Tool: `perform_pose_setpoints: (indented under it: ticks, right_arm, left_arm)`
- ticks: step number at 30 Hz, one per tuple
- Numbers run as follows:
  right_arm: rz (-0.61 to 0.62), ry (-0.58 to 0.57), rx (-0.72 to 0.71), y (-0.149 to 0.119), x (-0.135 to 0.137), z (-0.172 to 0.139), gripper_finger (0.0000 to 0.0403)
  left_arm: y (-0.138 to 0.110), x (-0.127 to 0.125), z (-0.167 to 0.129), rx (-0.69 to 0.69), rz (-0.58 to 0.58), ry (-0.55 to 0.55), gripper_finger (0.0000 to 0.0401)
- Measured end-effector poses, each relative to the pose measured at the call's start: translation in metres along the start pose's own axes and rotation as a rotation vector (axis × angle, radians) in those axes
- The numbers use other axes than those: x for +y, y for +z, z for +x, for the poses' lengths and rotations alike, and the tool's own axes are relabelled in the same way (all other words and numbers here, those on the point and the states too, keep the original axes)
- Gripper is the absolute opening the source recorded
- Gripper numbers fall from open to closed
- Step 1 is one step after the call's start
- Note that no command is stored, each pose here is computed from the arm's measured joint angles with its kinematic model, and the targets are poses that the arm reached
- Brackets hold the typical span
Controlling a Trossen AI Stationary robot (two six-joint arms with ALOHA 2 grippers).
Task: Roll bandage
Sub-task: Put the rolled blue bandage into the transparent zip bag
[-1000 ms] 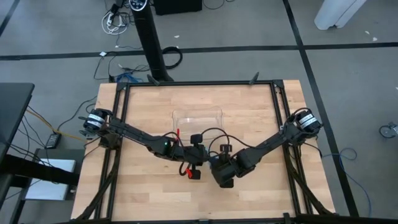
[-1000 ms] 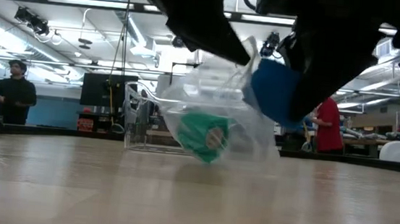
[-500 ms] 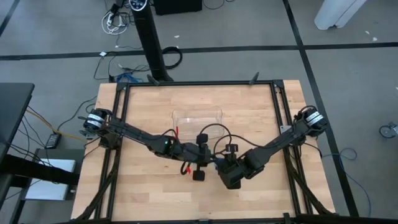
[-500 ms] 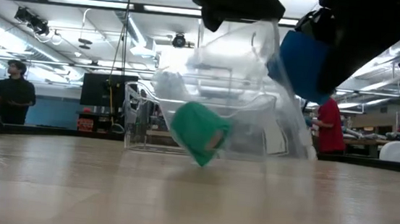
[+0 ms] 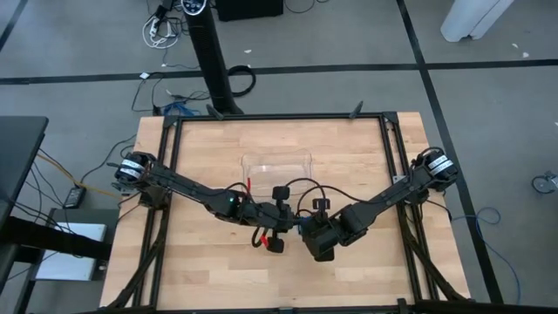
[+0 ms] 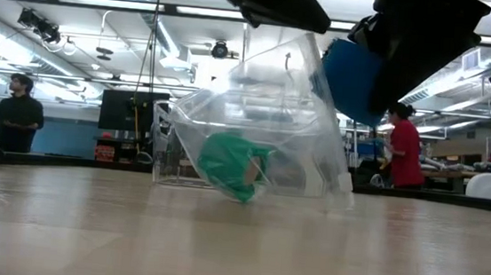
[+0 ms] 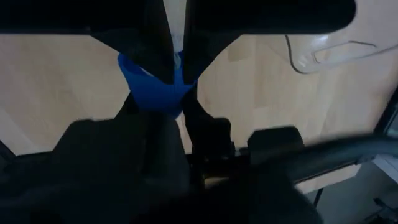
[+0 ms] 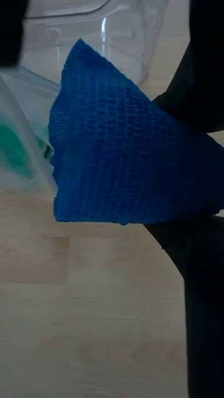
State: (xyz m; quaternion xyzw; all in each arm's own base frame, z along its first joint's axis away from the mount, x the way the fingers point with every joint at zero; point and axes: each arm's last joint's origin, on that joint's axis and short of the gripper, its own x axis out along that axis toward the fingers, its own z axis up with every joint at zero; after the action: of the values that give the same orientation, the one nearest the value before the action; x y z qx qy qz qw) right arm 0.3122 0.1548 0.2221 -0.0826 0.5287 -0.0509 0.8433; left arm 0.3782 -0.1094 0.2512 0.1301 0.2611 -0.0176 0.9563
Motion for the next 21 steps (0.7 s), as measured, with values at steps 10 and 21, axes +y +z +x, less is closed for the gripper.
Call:
perform_pose_setpoints:
  ticks: [10, 21]
  right_arm:
    - [0.004, 0.020, 0.005, -0.011, 0.002, 0.014, 0.0158]
    - [-0.011, 0.036, -0.043, -0.005, 0.002, 0.015, 0.0158]
  left_arm:
    - [0.011, 0.003, -0.008, 0.097, 0.075, 0.000, 0.0083]
    - [0.002, 0.002, -0.017, 0.283, 0.113, -0.008, 0.0173]
